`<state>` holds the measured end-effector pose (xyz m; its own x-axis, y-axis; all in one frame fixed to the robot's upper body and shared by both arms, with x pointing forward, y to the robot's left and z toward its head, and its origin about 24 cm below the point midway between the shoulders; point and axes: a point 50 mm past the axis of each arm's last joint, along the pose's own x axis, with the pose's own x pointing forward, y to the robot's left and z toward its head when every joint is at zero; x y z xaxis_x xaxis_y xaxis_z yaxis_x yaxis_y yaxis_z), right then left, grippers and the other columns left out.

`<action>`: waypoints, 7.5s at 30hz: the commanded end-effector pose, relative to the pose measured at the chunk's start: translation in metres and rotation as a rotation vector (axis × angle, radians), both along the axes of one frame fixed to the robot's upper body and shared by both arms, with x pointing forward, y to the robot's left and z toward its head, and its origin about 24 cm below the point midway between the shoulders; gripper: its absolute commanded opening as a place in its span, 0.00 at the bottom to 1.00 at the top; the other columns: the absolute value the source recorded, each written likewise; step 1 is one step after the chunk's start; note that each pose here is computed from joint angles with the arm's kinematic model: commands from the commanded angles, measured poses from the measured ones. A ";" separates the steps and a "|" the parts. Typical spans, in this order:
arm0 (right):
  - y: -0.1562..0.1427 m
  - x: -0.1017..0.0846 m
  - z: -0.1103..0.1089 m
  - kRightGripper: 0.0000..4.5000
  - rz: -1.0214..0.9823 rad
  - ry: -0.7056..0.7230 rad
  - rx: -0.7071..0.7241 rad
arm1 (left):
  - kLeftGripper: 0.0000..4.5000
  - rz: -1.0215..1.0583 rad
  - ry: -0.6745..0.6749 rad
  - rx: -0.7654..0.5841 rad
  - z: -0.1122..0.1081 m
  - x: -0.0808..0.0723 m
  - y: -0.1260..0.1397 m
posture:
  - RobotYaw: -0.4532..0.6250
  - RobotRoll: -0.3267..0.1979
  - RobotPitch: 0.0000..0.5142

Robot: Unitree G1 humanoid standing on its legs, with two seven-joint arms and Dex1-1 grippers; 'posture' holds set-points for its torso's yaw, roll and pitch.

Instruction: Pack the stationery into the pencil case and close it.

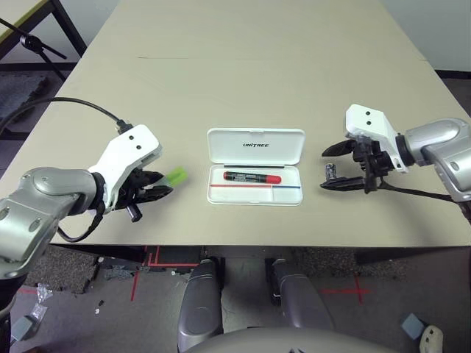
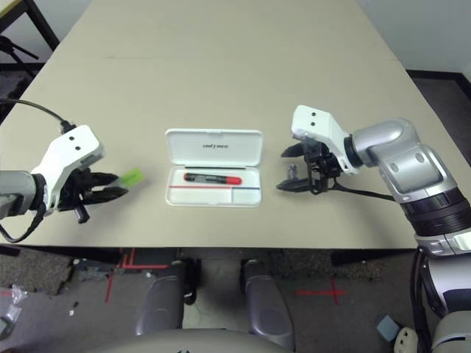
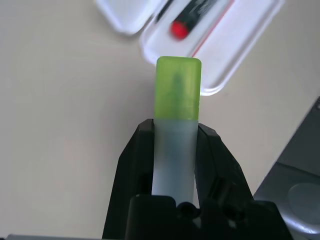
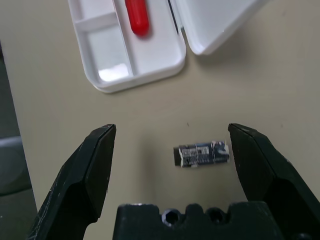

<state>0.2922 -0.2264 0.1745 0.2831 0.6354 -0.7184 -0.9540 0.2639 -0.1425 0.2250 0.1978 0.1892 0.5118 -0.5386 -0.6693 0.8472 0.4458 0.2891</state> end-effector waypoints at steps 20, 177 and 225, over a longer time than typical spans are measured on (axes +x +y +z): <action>-0.018 -0.009 -0.007 1.00 -0.095 0.016 0.013 | 0.24 -0.402 -0.038 0.025 -0.012 0.026 -0.090 | 0.37 0.62 0.37; 0.093 -0.026 -0.024 0.63 0.254 -0.160 0.129 | 1.00 -0.288 -0.095 -0.059 0.003 0.018 -0.033 | 0.41 0.62 0.40; -0.021 -0.027 0.020 1.00 -0.095 -0.024 0.070 | 0.01 -0.036 -0.389 -0.095 -0.029 0.099 0.012 | 0.34 0.62 0.35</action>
